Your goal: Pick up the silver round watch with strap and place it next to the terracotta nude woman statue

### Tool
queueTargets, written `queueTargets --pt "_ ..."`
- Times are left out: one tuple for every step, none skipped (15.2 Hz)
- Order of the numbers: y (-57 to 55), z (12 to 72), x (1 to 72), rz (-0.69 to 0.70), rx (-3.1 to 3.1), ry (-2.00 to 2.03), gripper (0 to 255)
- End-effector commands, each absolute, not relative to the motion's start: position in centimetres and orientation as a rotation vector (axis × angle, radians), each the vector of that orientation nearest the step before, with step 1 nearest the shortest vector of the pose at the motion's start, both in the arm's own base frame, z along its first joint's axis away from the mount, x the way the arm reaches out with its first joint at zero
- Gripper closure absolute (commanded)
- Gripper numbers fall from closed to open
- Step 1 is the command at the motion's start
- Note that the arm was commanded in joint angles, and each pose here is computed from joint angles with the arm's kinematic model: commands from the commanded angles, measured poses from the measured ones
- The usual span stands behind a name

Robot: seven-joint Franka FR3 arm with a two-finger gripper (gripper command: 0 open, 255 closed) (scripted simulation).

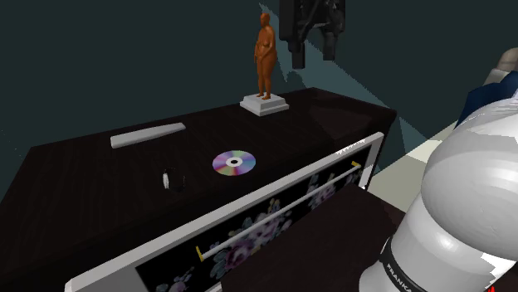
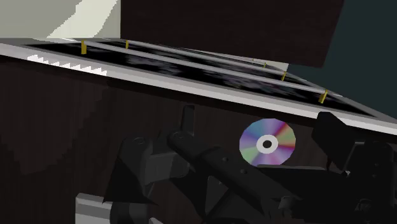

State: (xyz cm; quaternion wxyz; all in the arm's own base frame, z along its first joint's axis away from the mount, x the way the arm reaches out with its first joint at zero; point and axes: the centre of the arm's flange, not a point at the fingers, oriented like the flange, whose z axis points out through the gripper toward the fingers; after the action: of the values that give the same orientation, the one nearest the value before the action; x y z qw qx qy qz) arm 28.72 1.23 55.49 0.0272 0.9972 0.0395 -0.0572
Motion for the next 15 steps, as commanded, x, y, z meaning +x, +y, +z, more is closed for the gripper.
queueTargets --pt "1.2 55.5 28.7 -0.177 3.08 0.122 0" --pt "2.2 54.8 29.3 -0.179 3.084 0.116 0" --pt "3.1 54.2 29.8 -0.181 3.088 0.11 0" --pt "4.1 53.5 30.4 -0.184 3.092 0.104 0" --pt "5.0 52.9 31.0 -0.186 3.095 0.098 0" --pt "6.0 52.2 31.6 -0.188 3.099 0.092 0" --pt "6.9 51.6 32.1 -0.191 3.103 0.086 0" --pt "7.9 51.0 32.7 -0.193 3.107 0.08 0" --pt "8.8 50.3 33.3 -0.196 3.111 0.074 0" --pt "9.8 49.7 33.9 -0.198 3.115 0.068 0" --pt "10.7 49.1 34.5 -0.2 3.119 0.062 0" --pt "11.7 48.4 35.1 -0.203 3.123 0.056 0" --pt "12.6 47.8 35.7 -0.205 3.126 0.05 0" --pt "13.6 47.2 36.3 -0.207 3.13 0.044 0" --pt "14.5 46.6 36.9 -0.21 3.134 0.038 0"
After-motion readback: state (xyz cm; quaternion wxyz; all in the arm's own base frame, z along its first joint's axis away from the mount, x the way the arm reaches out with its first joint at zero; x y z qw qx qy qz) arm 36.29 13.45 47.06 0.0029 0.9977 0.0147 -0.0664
